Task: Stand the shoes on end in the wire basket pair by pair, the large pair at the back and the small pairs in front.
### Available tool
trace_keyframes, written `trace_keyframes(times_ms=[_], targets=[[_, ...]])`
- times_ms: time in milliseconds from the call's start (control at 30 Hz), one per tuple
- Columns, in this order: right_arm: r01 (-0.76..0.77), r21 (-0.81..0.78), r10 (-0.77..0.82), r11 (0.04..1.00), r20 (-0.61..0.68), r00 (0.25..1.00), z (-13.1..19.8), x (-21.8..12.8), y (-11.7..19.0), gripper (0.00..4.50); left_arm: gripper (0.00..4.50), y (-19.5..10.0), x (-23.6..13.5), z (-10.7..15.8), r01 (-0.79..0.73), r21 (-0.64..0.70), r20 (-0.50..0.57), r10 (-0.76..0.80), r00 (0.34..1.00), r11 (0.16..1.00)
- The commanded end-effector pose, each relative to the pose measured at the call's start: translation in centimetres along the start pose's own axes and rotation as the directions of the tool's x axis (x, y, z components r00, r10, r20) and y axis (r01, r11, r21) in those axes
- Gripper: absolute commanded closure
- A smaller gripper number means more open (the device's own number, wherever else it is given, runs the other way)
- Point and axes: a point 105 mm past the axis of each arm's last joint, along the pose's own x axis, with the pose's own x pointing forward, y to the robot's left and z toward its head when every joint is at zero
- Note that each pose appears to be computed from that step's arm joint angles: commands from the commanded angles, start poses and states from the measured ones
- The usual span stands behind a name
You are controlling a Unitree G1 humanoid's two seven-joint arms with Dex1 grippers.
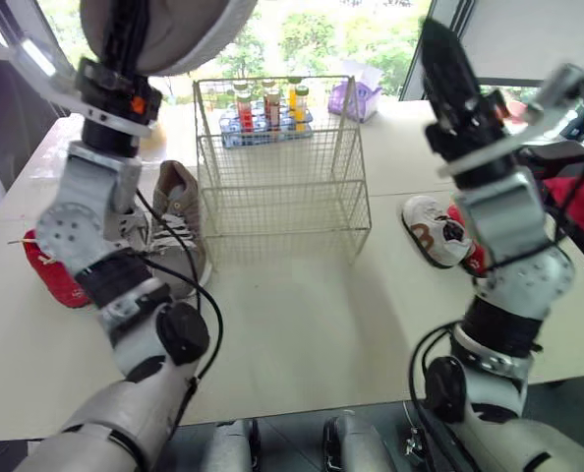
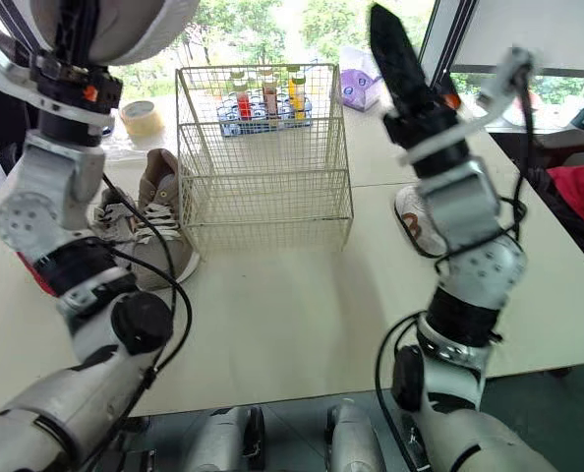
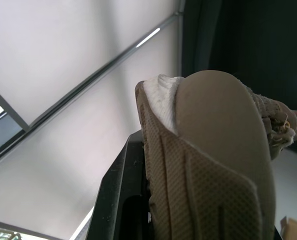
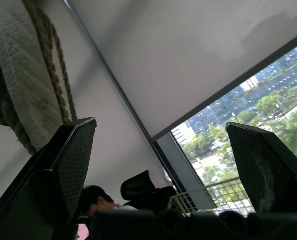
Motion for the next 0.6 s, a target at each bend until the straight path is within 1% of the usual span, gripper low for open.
trace_keyframes(times_ms=[33,100,167,300,367,433,600], targets=[[-0.082,-0.026,0.083,0.996,0.033,0.996,0.2,1.4,2.0,0.03,3.85,-1.8,0.5,-0.5,0.069,-0.03,0.02,-0.068,0.997,0.997],[-0.108,0.018,0.108,0.994,0.042,0.993,0.0,1.8,2.3,0.03,3.85,-1.7,0.4,-0.9,0.063,-0.055,0.021,-0.062,0.998,0.996],[-0.117,0.028,0.116,0.993,0.044,0.992,0.0,2.0,2.4,0.03,3.85,-1.4,0.4,-1.2,0.053,-0.072,0.018,-0.052,0.999,0.996],[-0.148,0.009,0.148,0.989,0.025,0.989,-0.5,2.4,2.9,0.03,3.85,-1.1,0.3,-1.8,0.045,-0.098,0.007,-0.044,0.999,0.994],[-0.174,0.003,0.174,0.985,0.031,0.984,-0.5,2.9,3.3,0.03,3.85,-0.6,0.2,-2.9,0.029,-0.108,-0.023,-0.032,0.999,0.994],[-0.194,-0.002,0.194,0.981,0.033,0.98,-0.4,3.2,3.7,0.03,3.85,-0.2,0.2,-3.4,0.017,-0.118,-0.032,-0.021,0.999,0.993],[-0.261,-0.003,0.261,0.965,0.015,0.965,-0.6,3.5,5.3,0.03,3.85,0.4,0.0,-4.0,-0.006,-0.136,-0.039,0.0,0.999,0.991]])
